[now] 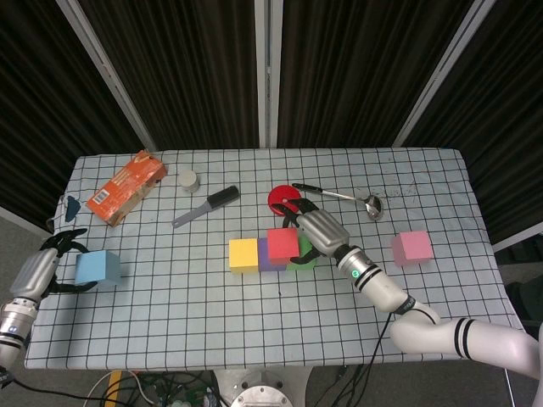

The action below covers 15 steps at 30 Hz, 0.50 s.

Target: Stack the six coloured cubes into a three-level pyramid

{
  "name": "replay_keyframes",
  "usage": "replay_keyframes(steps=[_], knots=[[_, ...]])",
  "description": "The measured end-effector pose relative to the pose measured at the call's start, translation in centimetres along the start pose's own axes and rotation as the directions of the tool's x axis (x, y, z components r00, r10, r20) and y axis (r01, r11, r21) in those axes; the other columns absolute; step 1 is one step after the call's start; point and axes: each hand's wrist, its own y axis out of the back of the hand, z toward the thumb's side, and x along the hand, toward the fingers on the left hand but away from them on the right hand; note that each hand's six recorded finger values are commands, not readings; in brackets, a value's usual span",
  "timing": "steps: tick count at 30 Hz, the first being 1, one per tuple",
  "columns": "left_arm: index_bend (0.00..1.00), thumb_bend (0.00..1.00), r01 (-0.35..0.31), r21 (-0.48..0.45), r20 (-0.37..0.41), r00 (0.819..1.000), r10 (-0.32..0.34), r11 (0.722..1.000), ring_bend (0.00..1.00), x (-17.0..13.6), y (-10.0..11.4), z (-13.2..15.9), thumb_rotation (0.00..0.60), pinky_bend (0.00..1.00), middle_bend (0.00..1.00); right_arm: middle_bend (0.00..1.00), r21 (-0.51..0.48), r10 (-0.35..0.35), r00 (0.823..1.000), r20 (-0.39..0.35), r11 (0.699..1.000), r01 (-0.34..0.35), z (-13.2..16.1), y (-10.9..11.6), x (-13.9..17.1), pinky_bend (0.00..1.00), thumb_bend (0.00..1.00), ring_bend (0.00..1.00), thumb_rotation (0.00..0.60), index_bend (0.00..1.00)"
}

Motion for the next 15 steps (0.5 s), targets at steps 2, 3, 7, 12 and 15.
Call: replay_keyframes(steps=[2, 3, 7, 12, 15], knots=[[0.13, 0.09, 0.002, -0.001, -0.001, 1.0, -0.002, 1.0, 0.08, 0.0, -0.05, -0.05, 0.6, 0.08, 0.4, 0.41, -0.002, -0.001, 1.0, 0.0, 1.0, 0.001, -0.03, -0.04, 0.0, 0.0, 0.11, 0.0, 0.6, 0.0], [0.13, 0.09, 0.003, 0.0, -0.002, 1.0, -0.003, 1.0, 0.08, -0.01, -0.07, -0.07, 0.6, 0.08, 0.4, 0.41, -0.002, -0.001, 1.0, 0.001, 1.0, 0.001, -0.07, -0.05, 0.0, 0.0, 0.11, 0.0, 0.6, 0.0], [0.13, 0.09, 0.005, -0.003, -0.003, 1.0, -0.005, 1.0, 0.08, -0.02, -0.19, -0.13, 0.6, 0.08, 0.4, 0.41, -0.005, -0.004, 1.0, 0.003, 1.0, 0.004, -0.11, -0.09, 0.01, 0.0, 0.11, 0.0, 0.6, 0.0], [0.13, 0.09, 0.006, -0.003, -0.002, 1.0, -0.006, 1.0, 0.08, -0.02, -0.26, -0.12, 0.6, 0.08, 0.4, 0.41, -0.005, -0.009, 1.0, 0.005, 1.0, 0.009, -0.1, -0.16, 0.1, 0.0, 0.11, 0.0, 0.6, 0.0], [0.13, 0.09, 0.007, -0.004, -0.002, 1.0, -0.007, 1.0, 0.08, -0.04, -0.27, -0.13, 0.6, 0.08, 0.4, 0.41, -0.005, -0.015, 1.0, 0.007, 1.0, 0.015, -0.1, -0.13, 0.19, 0.0, 0.11, 0.0, 0.6, 0.0]])
